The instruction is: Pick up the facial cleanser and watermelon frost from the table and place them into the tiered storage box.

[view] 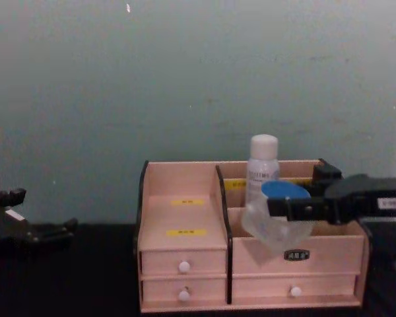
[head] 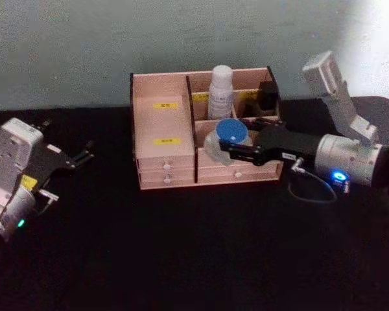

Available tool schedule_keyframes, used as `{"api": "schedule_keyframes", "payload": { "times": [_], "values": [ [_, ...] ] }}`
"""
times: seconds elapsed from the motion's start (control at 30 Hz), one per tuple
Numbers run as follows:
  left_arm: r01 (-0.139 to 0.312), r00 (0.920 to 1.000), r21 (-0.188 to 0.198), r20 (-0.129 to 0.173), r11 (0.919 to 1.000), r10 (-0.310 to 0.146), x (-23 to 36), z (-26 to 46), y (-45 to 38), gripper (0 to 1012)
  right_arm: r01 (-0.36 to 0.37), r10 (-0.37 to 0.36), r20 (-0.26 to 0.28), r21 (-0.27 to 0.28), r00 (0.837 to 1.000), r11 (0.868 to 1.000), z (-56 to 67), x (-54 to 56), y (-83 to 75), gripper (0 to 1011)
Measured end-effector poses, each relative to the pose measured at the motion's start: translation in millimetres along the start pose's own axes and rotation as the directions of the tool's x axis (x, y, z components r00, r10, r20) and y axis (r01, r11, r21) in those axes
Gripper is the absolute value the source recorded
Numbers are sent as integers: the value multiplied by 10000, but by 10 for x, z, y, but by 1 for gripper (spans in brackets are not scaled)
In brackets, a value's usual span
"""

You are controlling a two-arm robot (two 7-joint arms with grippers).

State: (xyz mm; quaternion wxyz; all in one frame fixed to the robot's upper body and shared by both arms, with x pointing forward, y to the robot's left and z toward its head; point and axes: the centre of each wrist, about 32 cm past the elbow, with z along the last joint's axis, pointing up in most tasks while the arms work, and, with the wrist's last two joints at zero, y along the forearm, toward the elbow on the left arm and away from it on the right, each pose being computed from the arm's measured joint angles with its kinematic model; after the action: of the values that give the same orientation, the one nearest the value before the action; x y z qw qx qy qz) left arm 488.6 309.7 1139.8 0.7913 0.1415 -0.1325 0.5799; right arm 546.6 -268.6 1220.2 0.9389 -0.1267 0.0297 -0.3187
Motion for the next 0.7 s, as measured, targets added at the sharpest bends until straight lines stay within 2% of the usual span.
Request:
{"api": "schedule_keyframes", "payload": {
  "times": [0.37, 0.7],
  "values": [
    [0, 10000, 0, 0, 10000, 0, 0, 0, 0, 1001, -227, 224, 160, 138, 9996, 9996, 187, 46, 260, 722],
    [1, 10000, 0, 0, 10000, -1, 0, 0, 0, 1001, -354, 349, 208, 241, 9992, 9991, 277, 54, 432, 722]
  ]
}}
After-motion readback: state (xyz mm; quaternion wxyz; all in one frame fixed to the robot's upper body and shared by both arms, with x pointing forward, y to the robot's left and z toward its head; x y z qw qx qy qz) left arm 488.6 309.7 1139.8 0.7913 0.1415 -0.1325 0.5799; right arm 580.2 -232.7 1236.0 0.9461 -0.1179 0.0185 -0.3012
